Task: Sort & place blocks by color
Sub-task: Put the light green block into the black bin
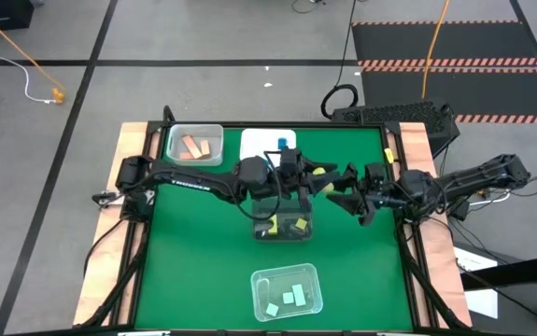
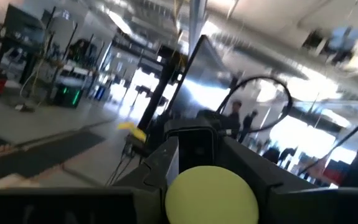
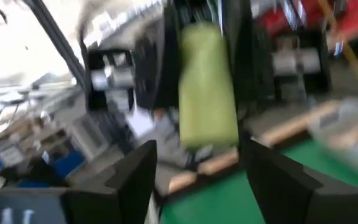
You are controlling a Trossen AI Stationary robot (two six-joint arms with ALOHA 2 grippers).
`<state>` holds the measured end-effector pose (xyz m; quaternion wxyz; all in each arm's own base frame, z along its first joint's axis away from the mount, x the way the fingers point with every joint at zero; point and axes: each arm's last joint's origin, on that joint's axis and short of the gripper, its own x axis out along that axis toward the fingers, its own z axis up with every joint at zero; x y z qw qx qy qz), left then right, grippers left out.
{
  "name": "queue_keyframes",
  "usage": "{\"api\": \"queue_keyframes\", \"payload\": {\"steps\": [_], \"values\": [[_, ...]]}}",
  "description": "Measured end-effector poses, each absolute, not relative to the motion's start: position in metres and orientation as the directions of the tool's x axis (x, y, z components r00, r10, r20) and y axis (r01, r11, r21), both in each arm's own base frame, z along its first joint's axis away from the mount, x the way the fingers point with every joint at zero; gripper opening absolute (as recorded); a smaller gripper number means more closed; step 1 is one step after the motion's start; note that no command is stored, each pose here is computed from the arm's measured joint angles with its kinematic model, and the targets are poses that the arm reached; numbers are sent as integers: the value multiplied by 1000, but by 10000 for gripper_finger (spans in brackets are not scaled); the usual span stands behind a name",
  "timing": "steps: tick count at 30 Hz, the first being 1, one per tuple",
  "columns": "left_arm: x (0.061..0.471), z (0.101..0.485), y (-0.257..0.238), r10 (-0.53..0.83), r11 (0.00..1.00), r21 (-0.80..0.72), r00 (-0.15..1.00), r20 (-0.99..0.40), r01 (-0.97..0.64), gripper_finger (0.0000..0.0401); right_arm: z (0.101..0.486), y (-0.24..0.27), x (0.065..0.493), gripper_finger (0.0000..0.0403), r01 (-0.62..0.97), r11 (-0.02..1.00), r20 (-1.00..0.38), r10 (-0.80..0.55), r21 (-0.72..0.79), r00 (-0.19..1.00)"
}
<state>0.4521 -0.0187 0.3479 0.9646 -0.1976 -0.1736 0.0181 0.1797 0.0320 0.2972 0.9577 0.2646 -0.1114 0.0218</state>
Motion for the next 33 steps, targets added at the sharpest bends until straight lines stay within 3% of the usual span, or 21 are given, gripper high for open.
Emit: {"api": "queue_keyframes", "payload": {"steps": [9,17,22,33], "values": [[441,332,-27,82,912,-395,993,-82,-108,111,277,34,161,238,-119,759,-51,197,640,979],[426,296,-56,125,890,-342,884,-450,-300,111,268,34,155,227,-89,750,-143,239,655,960],[418,287,-73,184,907,-238,834,-520,-349,111,259,34,155,226,-72,754,-168,236,653,957],[424,269,-91,271,929,-84,818,-507,-360,111,250,34,155,226,-57,757,-186,232,650,955]]}}
